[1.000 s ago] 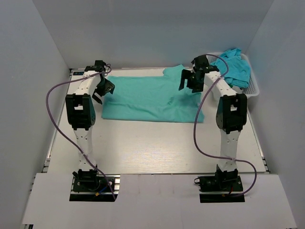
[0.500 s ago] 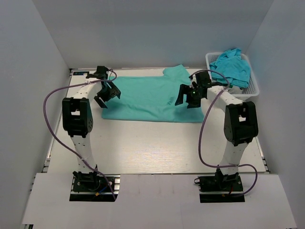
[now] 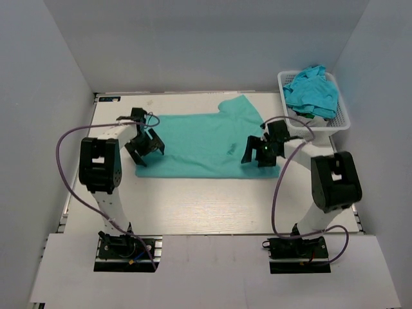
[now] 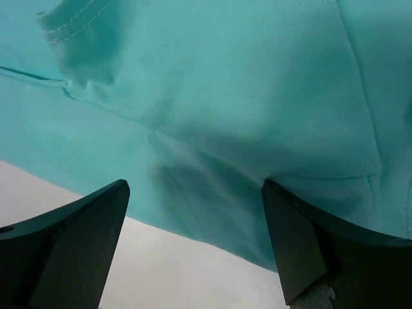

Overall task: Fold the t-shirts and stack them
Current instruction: Fold the flattened tshirt in 1/3 of the way

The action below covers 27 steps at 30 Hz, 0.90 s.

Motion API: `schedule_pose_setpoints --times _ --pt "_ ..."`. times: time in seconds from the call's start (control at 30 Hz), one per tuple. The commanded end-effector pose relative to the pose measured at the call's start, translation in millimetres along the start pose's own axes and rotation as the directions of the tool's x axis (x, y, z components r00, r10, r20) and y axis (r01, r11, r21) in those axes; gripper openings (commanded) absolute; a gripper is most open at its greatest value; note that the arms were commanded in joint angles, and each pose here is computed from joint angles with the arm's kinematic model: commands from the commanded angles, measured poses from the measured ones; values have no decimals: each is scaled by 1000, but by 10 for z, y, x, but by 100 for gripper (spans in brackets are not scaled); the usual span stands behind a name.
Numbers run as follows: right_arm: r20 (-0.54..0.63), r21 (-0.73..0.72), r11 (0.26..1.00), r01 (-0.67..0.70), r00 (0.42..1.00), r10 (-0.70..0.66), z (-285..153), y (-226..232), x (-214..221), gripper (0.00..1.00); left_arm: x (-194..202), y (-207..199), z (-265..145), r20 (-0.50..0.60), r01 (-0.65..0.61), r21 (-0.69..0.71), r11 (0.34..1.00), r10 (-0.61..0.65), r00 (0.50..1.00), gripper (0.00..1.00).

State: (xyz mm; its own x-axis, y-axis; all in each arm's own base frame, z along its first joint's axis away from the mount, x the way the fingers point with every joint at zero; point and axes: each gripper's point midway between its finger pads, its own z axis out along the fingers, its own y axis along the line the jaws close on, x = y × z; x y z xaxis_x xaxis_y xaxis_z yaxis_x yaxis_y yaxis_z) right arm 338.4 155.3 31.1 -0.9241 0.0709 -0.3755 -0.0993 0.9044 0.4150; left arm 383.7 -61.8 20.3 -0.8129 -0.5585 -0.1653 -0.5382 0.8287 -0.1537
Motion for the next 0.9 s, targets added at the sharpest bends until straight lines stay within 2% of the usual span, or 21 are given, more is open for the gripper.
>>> schedule_pose_setpoints --times 0.0,0.03,0.07,0.1,0.17,0.23,0.27,0.37,0.4,0.47,0.5,0.57,0.6,0.67,0.7,0.73,0.77,0.8,0.83,0.87 --pt "-148 40 998 -45 988 51 -56 -118 708 90 569 384 -81 -131 -13 -58 998 5 991 100" --pt "-167 17 998 -53 984 55 -83 -68 804 90 728 512 -68 -151 -14 -74 997 3 989 100" --pt "-204 14 999 -47 978 49 -120 -74 1076 90 823 526 -119 -167 -11 -53 999 2 986 100" --pt "-190 -2 999 -51 981 49 -181 -16 1102 90 931 611 -127 -176 -11 -59 998 0 984 100" --pt "-201 -27 999 -46 979 39 -267 43 1272 90 917 596 -308 -125 -10 -18 1000 8 992 100" --pt "-149 -48 999 -8 989 0 -386 155 1195 90 898 606 -423 -91 -11 -7 1000 11 996 100" --pt "-117 -58 998 14 993 -21 -416 202 1098 90 811 584 -547 -41 -13 3 1000 13 999 100" --pt "-1 -81 994 71 997 -72 -523 326 765 90 518 501 -718 66 -23 0 1000 23 998 100" --pt "74 -100 989 104 993 -97 -587 456 468 90 340 455 -813 102 -6 9 1000 5 995 100" --pt "139 -93 987 134 983 -120 -638 559 122 90 155 376 -851 132 14 17 1000 -16 991 100" --pt "153 -92 985 147 979 -132 -632 635 -49 90 -36 280 -954 178 16 24 1000 -20 984 100" --pt "155 -46 991 127 981 -118 -487 587 -325 90 -191 237 -853 171 41 -22 999 -36 985 100" --pt "193 -47 989 138 973 -127 -501 678 -544 90 -366 128 -959 202 42 -13 999 -39 979 100" --pt "197 2 993 118 973 -116 -310 604 -811 90 -657 72 -895 234 70 -49 996 -57 970 100" --pt "270 0 991 135 954 -130 -439 764 -1182 90 -734 64 -872 231 79 -54 995 -64 971 100" --pt "290 27 992 124 949 -127 -444 720 -1319 90 -839 85 -842 238 94 -66 993 -76 968 100" --pt "250 58 992 109 961 -120 -193 596 -1338 90 -1009 -37 -920 270 95 -39 995 -81 960 100" --pt "268 106 989 106 954 -131 -186 526 -1459 90 -1036 10 -738 230 104 -77 992 -84 970 100" --pt "317 116 987 108 938 -140 -262 597 -1800 90 -1125 30 -707 237 116 -91 989 -91 967 100" --pt "297 138 985 107 944 -144 -103 513 -1838 90 -1289 -60 -768 276 119 -70 990 -95 956 100"
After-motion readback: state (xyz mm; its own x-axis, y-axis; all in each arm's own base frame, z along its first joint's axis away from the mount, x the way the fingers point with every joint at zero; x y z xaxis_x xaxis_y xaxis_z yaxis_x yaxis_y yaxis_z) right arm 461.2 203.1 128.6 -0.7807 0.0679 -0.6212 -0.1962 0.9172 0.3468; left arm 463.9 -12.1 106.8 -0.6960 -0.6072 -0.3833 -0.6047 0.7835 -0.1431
